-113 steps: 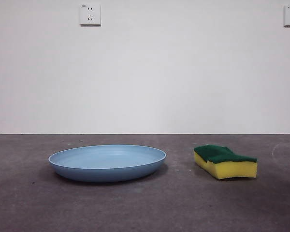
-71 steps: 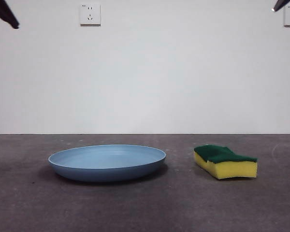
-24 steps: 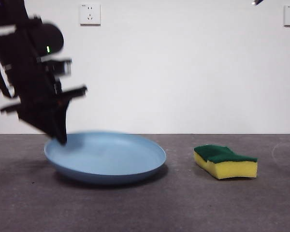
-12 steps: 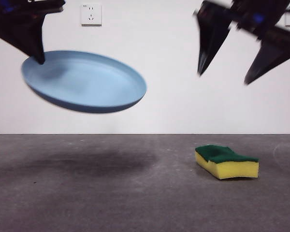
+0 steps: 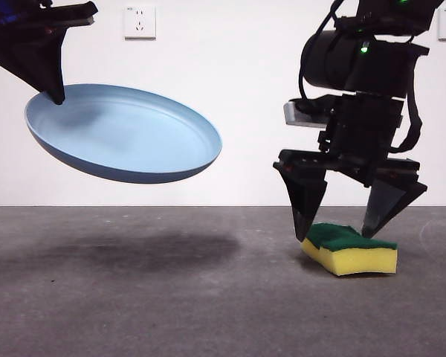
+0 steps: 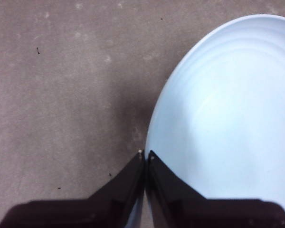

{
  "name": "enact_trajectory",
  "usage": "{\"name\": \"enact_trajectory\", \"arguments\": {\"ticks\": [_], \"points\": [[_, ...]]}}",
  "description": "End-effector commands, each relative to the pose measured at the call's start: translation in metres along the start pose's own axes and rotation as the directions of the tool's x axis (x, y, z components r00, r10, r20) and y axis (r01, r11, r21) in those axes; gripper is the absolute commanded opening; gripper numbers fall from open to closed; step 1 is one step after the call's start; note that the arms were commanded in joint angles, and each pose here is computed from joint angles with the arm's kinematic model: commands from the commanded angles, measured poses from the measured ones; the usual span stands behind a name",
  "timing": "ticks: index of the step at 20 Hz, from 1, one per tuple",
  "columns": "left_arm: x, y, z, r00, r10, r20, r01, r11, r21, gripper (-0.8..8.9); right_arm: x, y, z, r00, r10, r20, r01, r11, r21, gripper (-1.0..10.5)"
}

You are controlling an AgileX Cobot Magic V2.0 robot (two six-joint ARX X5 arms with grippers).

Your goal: Pick up the plate,pick up the cloth,clean the plate with the cloth

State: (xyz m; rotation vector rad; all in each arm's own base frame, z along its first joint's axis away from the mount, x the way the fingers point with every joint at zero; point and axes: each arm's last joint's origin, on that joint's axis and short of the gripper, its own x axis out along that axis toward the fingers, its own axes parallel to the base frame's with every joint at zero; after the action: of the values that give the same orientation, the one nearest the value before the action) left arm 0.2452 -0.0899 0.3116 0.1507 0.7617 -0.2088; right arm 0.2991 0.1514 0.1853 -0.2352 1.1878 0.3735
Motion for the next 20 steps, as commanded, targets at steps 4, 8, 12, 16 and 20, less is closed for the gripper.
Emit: {"name": "enact_trajectory", "arguments": {"ticks": [4,8,12,16,20], "points": [[0.002,-0.001,-0.001,1.000,-0.001,0.000,0.001,1.000,0.019,-0.08,0.005,-0.015,0.000,1.000,-0.013,-0.010,0.013,1.000,0.016,4.3],[0.002,-0.001,0.000,1.000,-0.003,0.005,0.003,1.000,0.019,-0.08,0.010,-0.018,0.000,1.000,0.015,-0.026,-0.014,1.000,0.017,4.3],[0.002,-0.001,-0.001,1.000,-0.003,0.003,0.003,1.000,0.019,-0.08,0.012,-0.017,-0.001,0.999,0.018,-0.030,-0.017,1.000,0.016,3.7],[0.002,-0.001,-0.001,1.000,-0.004,0.002,0.004,1.000,0.019,-0.08,0.012,-0.018,-0.001,0.999,0.009,-0.033,-0.009,1.000,0.012,1.5],[0.002,-0.001,-0.001,1.000,-0.004,-0.006,0.004,1.000,0.020,-0.08,0.015,-0.017,-0.002,0.999,0.010,-0.044,-0.010,1.000,-0.004,-0.2]]}}
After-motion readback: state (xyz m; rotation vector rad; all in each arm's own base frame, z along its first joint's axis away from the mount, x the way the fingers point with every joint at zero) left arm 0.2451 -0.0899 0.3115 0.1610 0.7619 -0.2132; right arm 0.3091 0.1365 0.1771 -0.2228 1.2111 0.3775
